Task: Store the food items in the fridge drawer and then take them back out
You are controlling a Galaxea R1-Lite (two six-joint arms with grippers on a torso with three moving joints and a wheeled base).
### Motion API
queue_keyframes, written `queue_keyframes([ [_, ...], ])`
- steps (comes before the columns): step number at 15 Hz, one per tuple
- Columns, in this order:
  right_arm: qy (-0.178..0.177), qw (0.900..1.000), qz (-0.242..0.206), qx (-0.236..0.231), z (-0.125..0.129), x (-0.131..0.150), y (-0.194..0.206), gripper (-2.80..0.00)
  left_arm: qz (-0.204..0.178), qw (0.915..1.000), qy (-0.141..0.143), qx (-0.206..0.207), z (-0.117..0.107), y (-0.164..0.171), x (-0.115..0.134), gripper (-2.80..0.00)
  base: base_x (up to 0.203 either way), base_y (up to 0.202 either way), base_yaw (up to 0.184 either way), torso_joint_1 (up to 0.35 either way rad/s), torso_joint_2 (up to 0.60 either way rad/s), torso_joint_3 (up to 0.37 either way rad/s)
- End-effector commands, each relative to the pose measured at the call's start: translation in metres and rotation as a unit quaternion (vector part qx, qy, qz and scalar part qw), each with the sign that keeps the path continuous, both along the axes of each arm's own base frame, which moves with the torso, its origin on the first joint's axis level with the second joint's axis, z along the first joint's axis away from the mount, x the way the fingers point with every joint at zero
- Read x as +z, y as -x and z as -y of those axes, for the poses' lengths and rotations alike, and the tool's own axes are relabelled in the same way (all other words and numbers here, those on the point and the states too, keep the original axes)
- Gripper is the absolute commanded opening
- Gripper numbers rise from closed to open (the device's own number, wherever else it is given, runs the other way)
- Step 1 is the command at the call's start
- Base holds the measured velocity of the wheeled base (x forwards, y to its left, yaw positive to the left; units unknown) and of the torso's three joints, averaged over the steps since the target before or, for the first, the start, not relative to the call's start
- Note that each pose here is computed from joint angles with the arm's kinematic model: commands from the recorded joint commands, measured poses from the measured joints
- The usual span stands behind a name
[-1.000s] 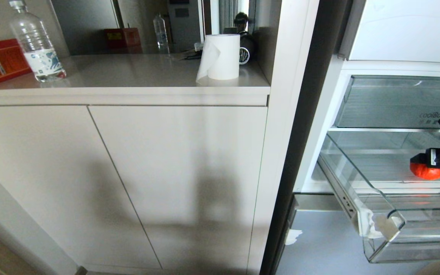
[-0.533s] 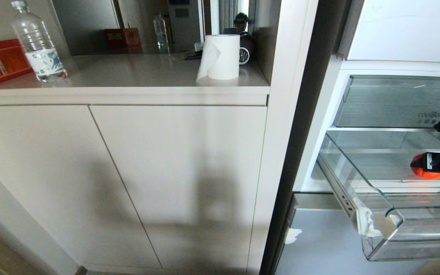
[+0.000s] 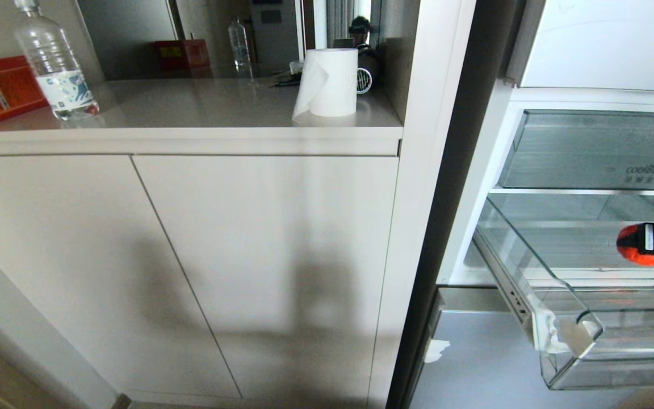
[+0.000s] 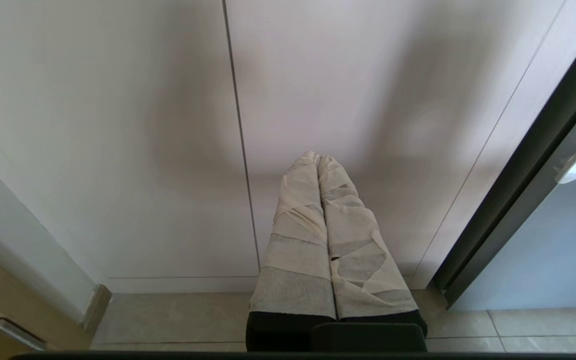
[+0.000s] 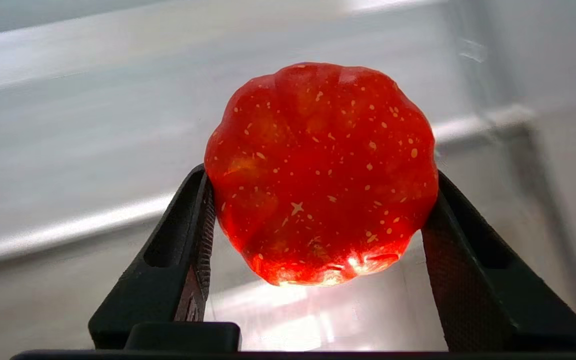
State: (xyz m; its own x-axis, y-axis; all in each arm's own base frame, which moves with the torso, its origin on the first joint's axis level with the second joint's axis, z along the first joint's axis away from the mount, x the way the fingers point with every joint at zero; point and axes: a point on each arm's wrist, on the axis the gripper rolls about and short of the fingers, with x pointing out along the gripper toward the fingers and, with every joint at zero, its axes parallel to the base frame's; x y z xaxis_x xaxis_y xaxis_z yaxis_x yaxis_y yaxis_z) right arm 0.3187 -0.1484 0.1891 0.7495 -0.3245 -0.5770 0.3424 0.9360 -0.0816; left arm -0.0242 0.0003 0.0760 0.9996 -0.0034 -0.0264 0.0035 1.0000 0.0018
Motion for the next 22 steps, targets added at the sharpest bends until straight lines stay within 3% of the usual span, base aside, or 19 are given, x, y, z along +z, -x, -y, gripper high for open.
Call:
queue_keyframes([
  [1,0.018,0.999,0.046,-0.001,-0.018,0.037,0.038,-2.8,0.0,1.0,0.0,0.0,0.0,0.0,0.0,-2.8,0.0,0.0,0.0,0.0,0.0,0.0],
  [7,0.015,0.99,0.131,-0.041,-0.046,0.074,0.115,-2.8,0.0,1.0,0.0,0.0,0.0,0.0,0.0,-2.8,0.0,0.0,0.0,0.0,0.0,0.0],
  [14,0.051,0.978,0.188,-0.077,-0.074,0.081,0.195,-2.8,0.0,1.0,0.0,0.0,0.0,0.0,0.0,-2.8,0.0,0.0,0.0,0.0,0.0,0.0],
  [17,0.074,0.968,0.22,-0.09,-0.089,0.085,0.223,-2.8,0.0,1.0,0.0,0.0,0.0,0.0,0.0,-2.8,0.0,0.0,0.0,0.0,0.0,0.0],
  [22,0.112,0.948,0.259,-0.144,-0.099,0.092,0.256,-2.8,0.0,1.0,0.0,0.0,0.0,0.0,0.0,-2.8,-0.002,0.006,-0.161,0.001,0.0,0.006],
])
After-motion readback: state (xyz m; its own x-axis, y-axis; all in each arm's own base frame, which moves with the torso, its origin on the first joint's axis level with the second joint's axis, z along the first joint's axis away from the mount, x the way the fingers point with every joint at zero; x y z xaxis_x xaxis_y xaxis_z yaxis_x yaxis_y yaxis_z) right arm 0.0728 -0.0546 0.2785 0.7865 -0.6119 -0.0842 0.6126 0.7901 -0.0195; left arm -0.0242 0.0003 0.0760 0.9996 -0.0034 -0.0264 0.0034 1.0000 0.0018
